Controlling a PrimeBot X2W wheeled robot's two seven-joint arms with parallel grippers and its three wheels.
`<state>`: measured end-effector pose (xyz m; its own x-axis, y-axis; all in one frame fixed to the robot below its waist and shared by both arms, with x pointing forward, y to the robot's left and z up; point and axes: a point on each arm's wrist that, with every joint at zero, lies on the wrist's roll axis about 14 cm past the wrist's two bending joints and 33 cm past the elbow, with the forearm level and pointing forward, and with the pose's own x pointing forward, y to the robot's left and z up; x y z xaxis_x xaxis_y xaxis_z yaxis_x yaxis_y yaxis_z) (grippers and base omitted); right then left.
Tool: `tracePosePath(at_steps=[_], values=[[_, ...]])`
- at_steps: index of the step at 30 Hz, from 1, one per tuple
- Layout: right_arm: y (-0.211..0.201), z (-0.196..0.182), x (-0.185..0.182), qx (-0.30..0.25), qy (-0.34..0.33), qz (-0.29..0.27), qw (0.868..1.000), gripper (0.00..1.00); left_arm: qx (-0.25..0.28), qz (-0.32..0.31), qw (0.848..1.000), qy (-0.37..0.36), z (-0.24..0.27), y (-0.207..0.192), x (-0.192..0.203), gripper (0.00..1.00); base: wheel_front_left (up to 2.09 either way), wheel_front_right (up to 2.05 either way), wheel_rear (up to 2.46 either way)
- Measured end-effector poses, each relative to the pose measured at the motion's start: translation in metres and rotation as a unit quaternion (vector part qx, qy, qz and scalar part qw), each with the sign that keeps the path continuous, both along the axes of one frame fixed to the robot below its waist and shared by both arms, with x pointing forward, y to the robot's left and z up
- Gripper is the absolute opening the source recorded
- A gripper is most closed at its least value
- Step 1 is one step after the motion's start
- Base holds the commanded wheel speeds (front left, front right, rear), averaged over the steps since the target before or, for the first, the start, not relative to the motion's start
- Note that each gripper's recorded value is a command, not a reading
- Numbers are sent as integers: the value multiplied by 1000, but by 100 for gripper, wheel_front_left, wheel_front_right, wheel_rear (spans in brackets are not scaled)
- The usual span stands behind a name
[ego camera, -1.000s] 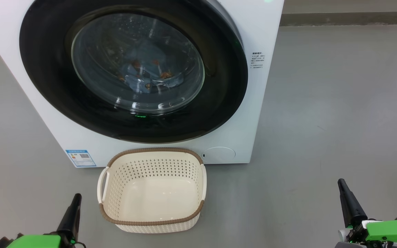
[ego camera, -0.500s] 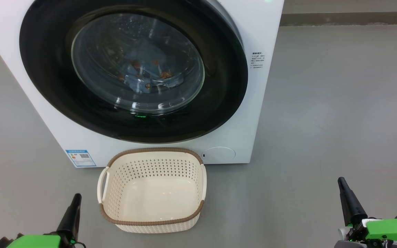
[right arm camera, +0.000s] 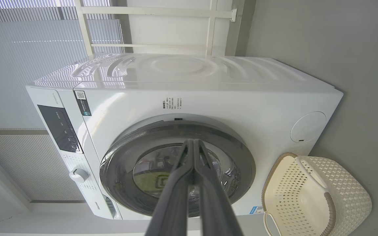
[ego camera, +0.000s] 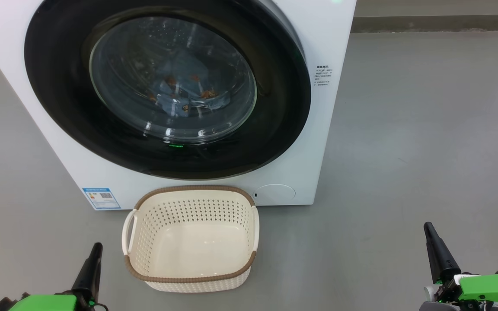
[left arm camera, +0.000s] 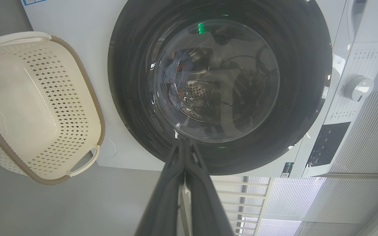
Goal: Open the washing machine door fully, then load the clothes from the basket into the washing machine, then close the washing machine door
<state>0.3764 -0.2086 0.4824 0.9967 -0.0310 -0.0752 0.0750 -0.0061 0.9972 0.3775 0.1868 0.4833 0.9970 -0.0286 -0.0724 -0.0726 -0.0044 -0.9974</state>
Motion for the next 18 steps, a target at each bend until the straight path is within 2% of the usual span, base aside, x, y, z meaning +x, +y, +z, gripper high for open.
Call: tracePosePath(at_steps=[18], values=[[0,0,0,0,0,0,1000,0,0,0,1000,0,0,0,0,0,0,0,0]])
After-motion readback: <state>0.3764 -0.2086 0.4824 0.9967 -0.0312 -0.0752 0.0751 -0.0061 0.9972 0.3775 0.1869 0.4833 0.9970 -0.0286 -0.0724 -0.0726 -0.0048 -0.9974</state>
